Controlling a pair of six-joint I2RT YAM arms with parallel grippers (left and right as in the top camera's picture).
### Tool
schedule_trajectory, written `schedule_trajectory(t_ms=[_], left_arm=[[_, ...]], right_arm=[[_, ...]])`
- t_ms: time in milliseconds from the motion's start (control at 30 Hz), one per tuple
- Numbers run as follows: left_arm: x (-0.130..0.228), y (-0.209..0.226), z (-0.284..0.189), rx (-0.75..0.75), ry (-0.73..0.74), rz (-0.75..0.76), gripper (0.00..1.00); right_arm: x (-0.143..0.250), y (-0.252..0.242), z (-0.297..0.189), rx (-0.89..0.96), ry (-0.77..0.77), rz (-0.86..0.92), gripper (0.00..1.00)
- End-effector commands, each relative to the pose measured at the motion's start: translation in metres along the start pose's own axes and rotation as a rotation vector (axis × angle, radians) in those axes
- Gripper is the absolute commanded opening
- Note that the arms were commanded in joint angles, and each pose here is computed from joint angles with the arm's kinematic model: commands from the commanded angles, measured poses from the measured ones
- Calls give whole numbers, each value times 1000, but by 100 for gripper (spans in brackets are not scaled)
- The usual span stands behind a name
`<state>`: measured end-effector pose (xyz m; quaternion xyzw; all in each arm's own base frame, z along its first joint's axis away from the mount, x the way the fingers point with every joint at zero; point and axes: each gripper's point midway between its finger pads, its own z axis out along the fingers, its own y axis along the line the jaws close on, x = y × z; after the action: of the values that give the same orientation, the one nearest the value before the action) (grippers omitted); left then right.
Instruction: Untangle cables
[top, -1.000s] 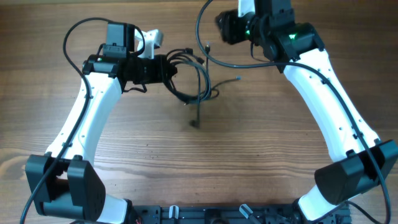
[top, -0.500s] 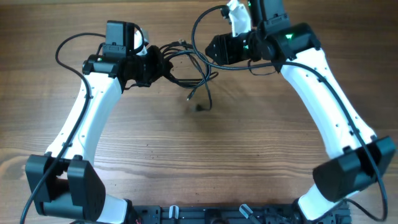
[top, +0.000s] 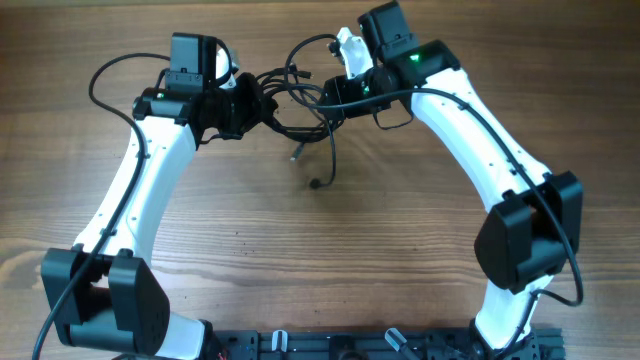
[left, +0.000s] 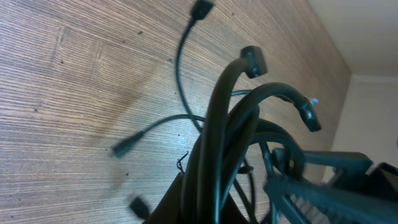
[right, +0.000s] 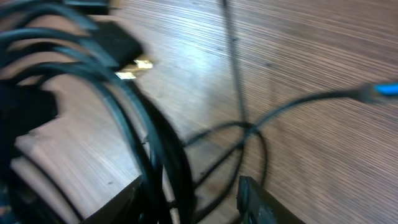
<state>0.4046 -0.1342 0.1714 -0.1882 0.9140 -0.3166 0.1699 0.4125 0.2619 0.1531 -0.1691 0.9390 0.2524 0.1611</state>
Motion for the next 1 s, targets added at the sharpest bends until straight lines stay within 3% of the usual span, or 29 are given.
schedule_trajectory(t_ms=[0,233,433,500,533,600,700,800,967], left_arm=[[-1,-3,-3,17,-4,-11,4],[-1,-3,-3,17,-4,-10,4],[0,-14,-3,74,13,3,4],[-1,-18,-4,92,11,10,4],[-1,-18,-4,92,10,10,8],[-3,-15,-3,75,-2,9,42],[-9,4,-3,-24,-48,-8,74],[-15,29,-5,-157,-99,-28,92],[-11,50,1,-247,-83,-55,89]], right_arm=[[-6,-28,8,137,-31,51,43],[-32,-23,7,115,-137,32,40],[-16,-19,36,88,-57,31,40],[-12,-20,40,90,-42,35,30],[-13,-20,40,90,-44,35,26],[-14,-20,38,90,-48,38,14],[-7,-22,38,96,-24,55,5],[-1,-24,38,106,-3,116,4],[1,-25,38,111,2,187,4]])
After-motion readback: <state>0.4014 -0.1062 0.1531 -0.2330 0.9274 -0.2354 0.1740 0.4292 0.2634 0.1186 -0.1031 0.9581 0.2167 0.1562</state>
